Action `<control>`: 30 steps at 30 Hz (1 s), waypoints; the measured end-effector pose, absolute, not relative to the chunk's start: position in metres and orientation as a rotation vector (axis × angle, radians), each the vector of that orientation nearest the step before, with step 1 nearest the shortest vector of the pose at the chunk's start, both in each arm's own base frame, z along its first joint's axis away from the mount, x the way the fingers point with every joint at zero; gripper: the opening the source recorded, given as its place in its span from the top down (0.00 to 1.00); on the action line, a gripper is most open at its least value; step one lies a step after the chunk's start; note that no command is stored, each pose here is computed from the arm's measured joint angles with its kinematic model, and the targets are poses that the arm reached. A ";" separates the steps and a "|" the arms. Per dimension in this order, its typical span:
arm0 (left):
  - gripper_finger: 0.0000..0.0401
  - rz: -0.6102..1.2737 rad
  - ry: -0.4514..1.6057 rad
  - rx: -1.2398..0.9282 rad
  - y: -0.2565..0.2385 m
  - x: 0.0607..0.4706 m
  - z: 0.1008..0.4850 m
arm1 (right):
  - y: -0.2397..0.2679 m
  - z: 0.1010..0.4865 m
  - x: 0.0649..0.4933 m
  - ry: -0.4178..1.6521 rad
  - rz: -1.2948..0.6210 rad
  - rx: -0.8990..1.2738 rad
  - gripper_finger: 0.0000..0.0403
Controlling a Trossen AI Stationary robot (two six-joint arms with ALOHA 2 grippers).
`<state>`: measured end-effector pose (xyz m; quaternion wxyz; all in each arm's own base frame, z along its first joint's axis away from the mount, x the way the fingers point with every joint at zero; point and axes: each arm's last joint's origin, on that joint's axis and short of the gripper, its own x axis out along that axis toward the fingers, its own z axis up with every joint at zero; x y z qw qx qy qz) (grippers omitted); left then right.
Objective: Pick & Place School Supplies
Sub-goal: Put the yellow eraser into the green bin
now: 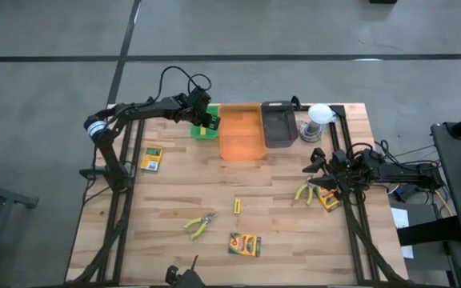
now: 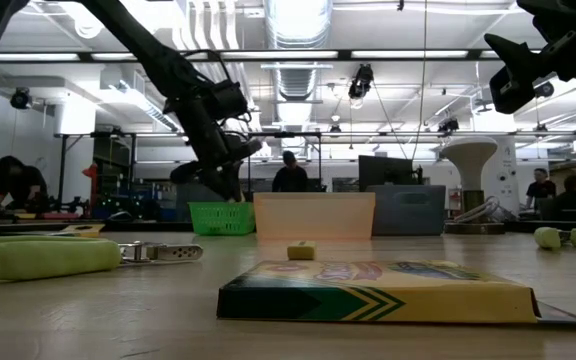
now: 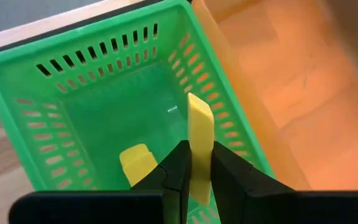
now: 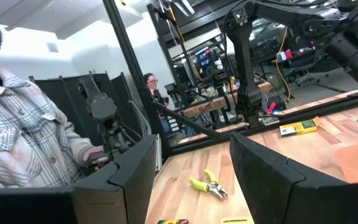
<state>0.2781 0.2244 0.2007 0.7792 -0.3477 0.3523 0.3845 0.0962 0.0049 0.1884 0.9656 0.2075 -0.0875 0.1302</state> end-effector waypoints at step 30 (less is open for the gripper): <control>0.87 0.908 0.825 -0.905 0.228 0.268 0.188 | 0.005 0.188 0.096 -0.177 0.263 0.420 0.50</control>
